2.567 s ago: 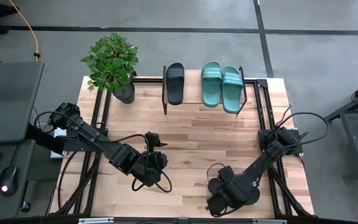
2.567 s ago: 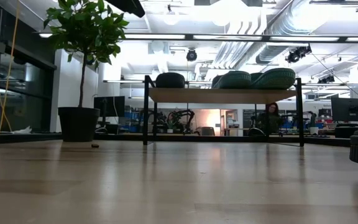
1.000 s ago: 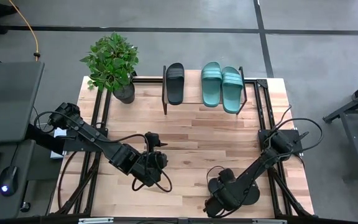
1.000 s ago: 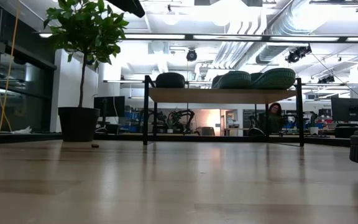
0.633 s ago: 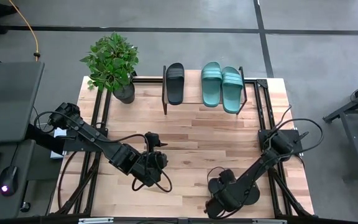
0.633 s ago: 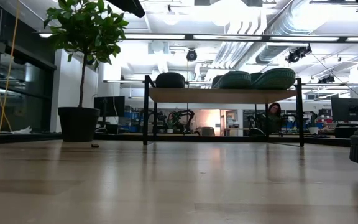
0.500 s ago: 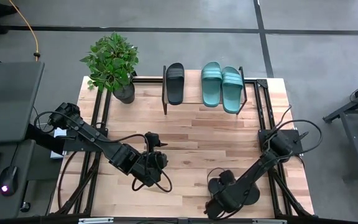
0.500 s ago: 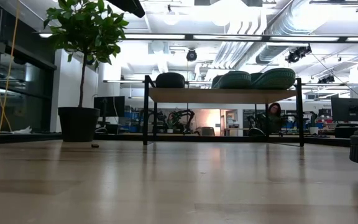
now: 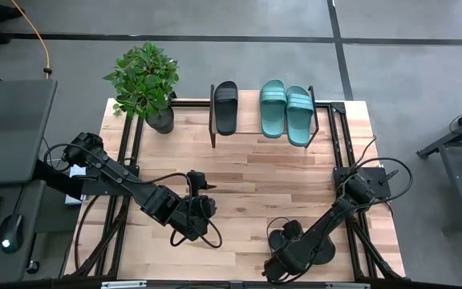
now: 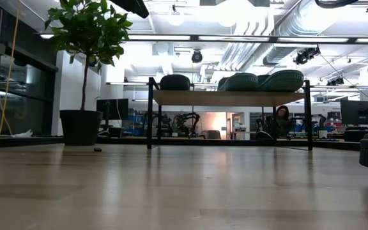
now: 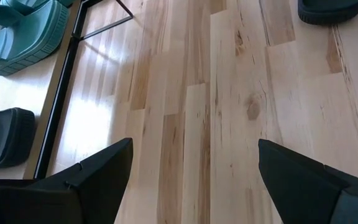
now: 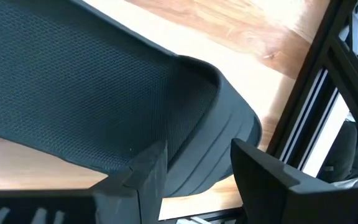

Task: Pick and place slides into the shelf
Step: Put the black slide on the shelf

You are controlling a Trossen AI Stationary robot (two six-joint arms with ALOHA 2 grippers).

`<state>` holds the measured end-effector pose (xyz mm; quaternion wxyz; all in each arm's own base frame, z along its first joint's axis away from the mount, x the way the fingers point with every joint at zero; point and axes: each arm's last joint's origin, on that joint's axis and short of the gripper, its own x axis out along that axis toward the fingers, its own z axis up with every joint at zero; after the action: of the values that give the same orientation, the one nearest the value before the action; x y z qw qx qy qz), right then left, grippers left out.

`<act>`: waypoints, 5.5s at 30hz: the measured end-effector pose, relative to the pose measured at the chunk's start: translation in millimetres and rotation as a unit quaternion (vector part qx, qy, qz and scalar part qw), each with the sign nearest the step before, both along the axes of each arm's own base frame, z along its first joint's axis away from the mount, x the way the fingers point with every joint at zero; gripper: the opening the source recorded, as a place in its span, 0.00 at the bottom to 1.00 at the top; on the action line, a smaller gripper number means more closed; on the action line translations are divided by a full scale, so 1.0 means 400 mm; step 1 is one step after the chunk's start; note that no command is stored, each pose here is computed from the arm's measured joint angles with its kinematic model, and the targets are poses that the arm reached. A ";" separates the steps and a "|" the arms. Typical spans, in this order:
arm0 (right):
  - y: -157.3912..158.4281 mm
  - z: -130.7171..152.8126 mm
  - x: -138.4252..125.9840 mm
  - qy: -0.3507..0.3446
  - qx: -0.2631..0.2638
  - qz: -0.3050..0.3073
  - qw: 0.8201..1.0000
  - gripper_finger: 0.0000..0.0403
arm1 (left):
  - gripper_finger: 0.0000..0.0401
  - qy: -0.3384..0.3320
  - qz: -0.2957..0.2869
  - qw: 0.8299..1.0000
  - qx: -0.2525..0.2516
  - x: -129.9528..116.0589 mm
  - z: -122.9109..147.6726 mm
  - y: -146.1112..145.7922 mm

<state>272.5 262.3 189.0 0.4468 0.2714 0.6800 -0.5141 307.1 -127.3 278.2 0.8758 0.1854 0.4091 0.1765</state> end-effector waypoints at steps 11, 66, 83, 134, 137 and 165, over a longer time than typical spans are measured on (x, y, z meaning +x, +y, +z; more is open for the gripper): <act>0.007 -0.041 0.006 0.030 0.005 0.007 1.000 0.42 | 0.81 -0.001 0.002 1.000 -0.002 0.000 0.000 0.000; 0.002 -0.044 0.009 0.013 -0.003 0.070 0.997 0.01 | 0.81 -0.004 0.006 1.000 -0.001 0.000 0.000 0.001; -0.014 0.003 0.013 -0.049 -0.021 0.123 0.991 0.00 | 0.81 -0.015 -0.036 0.999 0.012 -0.005 0.018 -0.022; -0.276 0.325 0.147 -0.220 -0.138 0.415 0.872 0.00 | 0.81 -0.092 -0.167 0.981 0.025 -0.024 0.077 -0.117; -0.289 0.370 0.157 -0.241 -0.154 0.427 0.858 0.00 | 0.81 -0.082 -0.156 0.984 0.031 -0.015 0.061 -0.096; -0.325 0.401 0.189 -0.247 -0.175 0.477 0.825 0.00 | 0.81 -0.135 -0.195 0.971 0.040 0.034 0.079 -0.067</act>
<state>348.1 132.4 349.3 0.8295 -0.0514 0.4902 -0.2626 320.7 -153.9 310.0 0.9326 0.2706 0.2353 0.0417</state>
